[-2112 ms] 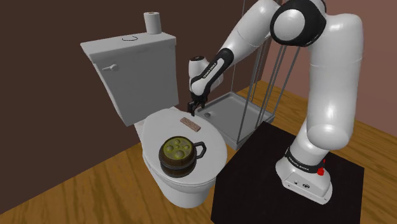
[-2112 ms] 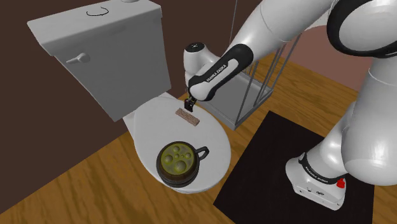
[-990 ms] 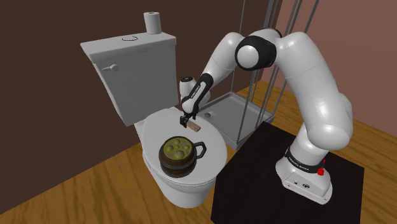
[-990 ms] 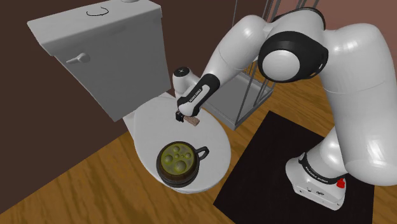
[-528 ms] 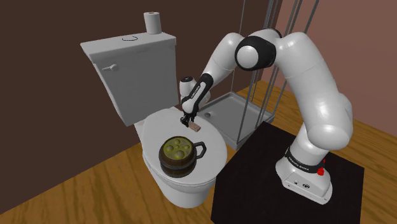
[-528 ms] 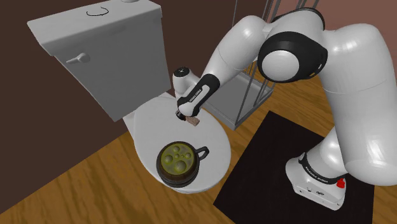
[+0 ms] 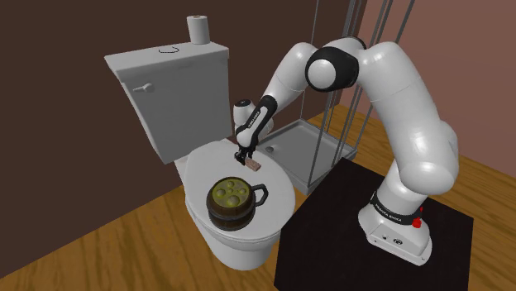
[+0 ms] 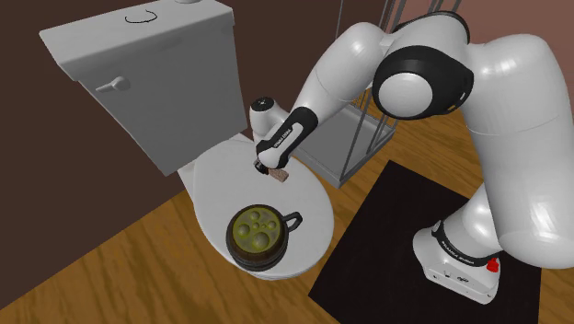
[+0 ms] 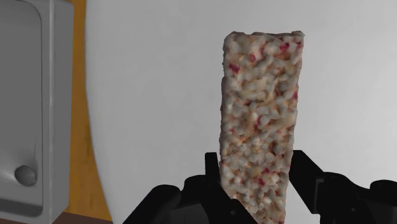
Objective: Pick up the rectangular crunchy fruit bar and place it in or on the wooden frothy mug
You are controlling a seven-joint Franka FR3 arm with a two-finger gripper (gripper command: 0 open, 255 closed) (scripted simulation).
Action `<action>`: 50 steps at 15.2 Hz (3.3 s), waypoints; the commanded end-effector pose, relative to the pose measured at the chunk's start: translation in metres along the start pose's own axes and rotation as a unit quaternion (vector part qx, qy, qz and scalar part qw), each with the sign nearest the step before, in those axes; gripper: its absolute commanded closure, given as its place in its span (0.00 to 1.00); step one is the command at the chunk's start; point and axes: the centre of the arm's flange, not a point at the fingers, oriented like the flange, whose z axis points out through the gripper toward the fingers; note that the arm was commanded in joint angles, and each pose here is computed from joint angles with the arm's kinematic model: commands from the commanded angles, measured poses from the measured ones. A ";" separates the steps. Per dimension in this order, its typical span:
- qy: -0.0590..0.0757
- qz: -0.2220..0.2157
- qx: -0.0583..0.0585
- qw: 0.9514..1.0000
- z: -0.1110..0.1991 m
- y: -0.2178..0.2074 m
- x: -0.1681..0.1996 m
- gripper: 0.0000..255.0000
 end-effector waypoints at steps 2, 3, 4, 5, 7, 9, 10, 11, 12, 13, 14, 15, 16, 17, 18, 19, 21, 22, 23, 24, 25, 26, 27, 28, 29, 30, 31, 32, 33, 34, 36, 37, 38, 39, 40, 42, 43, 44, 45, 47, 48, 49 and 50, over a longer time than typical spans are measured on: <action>0.000 0.000 0.000 1.000 -0.010 0.000 0.000 1.00; 0.000 0.000 0.000 1.000 -0.016 0.001 0.000 1.00; 0.000 0.000 0.000 1.000 -0.021 0.001 0.000 1.00; 0.000 0.000 0.000 1.000 -0.026 0.001 0.001 1.00; 0.000 0.000 0.000 1.000 -0.037 0.002 0.001 1.00; 0.000 0.000 0.000 1.000 -0.047 0.002 0.001 1.00; 0.000 0.000 0.000 1.000 -0.052 0.003 0.001 1.00; 0.000 0.000 0.000 1.000 -0.058 0.003 0.002 1.00; 0.000 0.000 0.000 1.000 -0.063 0.003 0.002 1.00; 0.000 0.000 0.000 1.000 -0.068 0.003 0.002 1.00; 0.000 0.000 0.000 1.000 -0.074 0.004 0.002 1.00; 0.000 0.000 0.000 1.000 -0.079 0.004 0.002 1.00; 0.000 0.000 0.000 1.000 -0.084 0.004 0.002 1.00; 0.000 0.000 0.000 1.000 -0.089 0.004 0.003 1.00; 0.000 0.000 0.000 1.000 -0.095 0.005 0.003 1.00; 0.000 0.000 0.000 1.000 -0.100 0.005 0.003 1.00; 0.000 0.000 0.000 1.000 -0.110 0.005 0.003 1.00; 0.000 0.000 0.000 1.000 -0.116 0.006 0.004 1.00; 0.000 0.000 0.000 1.000 -0.121 0.006 0.004 1.00; 0.000 0.000 0.000 1.000 -0.126 0.006 0.004 1.00; 0.000 0.000 0.000 1.000 -0.132 0.006 0.004 1.00; 0.000 0.000 0.000 1.000 -0.137 0.007 0.004 1.00; 0.000 0.000 0.000 1.000 -0.142 0.007 0.004 1.00; 0.000 0.000 0.000 1.000 -0.147 0.007 0.005 1.00; 0.000 0.000 0.000 1.000 -0.153 0.007 0.005 1.00; 0.000 0.000 0.000 1.000 -0.158 0.008 0.005 1.00; 0.000 0.000 0.000 1.000 -0.163 0.008 0.005 1.00; 0.000 0.000 0.000 1.000 -0.168 0.008 0.005 1.00; 0.000 0.000 0.000 1.000 -0.174 0.008 0.005 1.00; 0.000 0.000 0.000 1.000 -0.179 0.009 0.006 1.00; 0.000 0.000 0.000 1.000 -0.190 0.009 0.006 1.00; 0.000 0.000 0.000 1.000 -0.195 0.009 0.006 1.00; 0.000 0.000 0.000 1.000 -0.200 0.010 0.006 1.00; 0.000 0.000 0.000 1.000 -0.205 0.010 0.006 1.00; 0.000 0.000 0.000 1.000 -0.211 0.010 0.007 1.00; 0.000 0.000 0.000 1.000 -0.219 0.011 0.007 1.00; 0.000 0.000 0.000 1.000 -0.220 0.000 -0.001 1.00; 0.000 0.000 0.000 1.000 -0.221 -0.011 -0.008 1.00; 0.000 0.000 0.000 1.000 -0.223 -0.022 -0.016 1.00; 0.000 0.000 0.000 1.000 -0.225 -0.043 -0.031 1.00; 0.000 0.000 0.000 1.000 -0.226 -0.054 -0.038 1.00; 0.000 0.000 0.000 1.000 -0.227 -0.065 -0.046 1.00; 0.000 0.000 0.000 1.000 -0.228 -0.076 -0.053 1.00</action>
